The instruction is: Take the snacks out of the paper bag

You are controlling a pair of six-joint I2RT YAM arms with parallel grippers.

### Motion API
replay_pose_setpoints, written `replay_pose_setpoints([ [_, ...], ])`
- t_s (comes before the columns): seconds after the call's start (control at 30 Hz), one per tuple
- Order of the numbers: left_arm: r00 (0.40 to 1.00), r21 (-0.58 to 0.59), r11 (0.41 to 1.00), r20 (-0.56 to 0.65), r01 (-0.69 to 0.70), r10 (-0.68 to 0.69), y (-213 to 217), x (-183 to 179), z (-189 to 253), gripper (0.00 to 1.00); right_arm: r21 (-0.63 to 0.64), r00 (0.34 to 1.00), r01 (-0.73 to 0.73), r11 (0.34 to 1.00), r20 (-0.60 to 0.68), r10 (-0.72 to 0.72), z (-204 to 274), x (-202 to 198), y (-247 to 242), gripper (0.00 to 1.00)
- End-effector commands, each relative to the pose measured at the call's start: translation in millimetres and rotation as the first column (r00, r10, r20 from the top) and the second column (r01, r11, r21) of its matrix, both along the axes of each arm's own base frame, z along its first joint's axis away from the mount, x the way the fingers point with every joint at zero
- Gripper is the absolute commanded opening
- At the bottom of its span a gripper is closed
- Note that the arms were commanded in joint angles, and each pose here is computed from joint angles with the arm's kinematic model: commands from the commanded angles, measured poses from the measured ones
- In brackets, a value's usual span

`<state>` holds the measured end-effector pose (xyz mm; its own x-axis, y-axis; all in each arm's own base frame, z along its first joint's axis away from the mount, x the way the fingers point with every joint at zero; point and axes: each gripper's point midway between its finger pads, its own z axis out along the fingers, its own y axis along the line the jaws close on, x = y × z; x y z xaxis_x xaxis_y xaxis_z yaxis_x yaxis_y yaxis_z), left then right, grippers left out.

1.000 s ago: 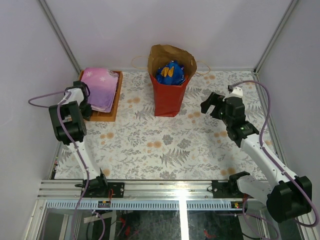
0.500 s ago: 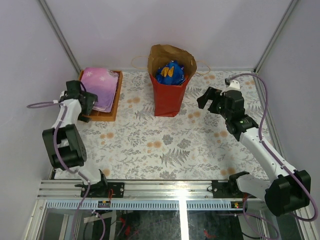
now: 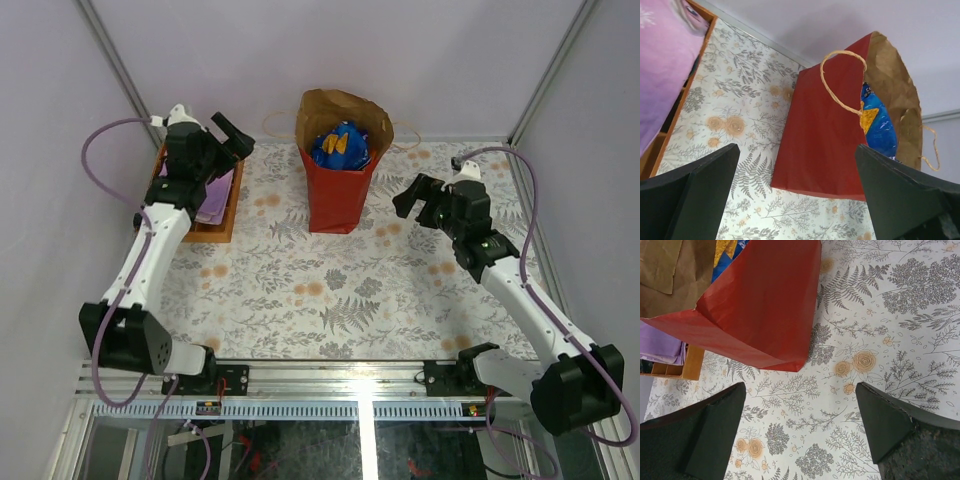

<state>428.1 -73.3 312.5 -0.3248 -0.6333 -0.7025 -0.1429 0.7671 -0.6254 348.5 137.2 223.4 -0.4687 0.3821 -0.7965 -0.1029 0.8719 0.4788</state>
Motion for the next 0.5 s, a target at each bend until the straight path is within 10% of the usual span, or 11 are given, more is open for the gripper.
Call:
replay_pose_setpoints([
  [0.0, 0.989, 0.023, 0.991, 0.068, 0.131, -0.133, -19.9, 33.1, -0.5, 1.00, 0.027, 0.995, -0.002, 1.000, 0.102, 0.000, 42.7, -4.1, -0.3, 1.00],
  [0.47, 0.965, -0.098, 0.967, 0.146, 0.234, -0.219, -51.9, 108.0, -16.8, 1.00, 0.019, 0.996, -0.013, 1.000, 0.093, 0.011, 34.3, -13.0, -1.5, 1.00],
])
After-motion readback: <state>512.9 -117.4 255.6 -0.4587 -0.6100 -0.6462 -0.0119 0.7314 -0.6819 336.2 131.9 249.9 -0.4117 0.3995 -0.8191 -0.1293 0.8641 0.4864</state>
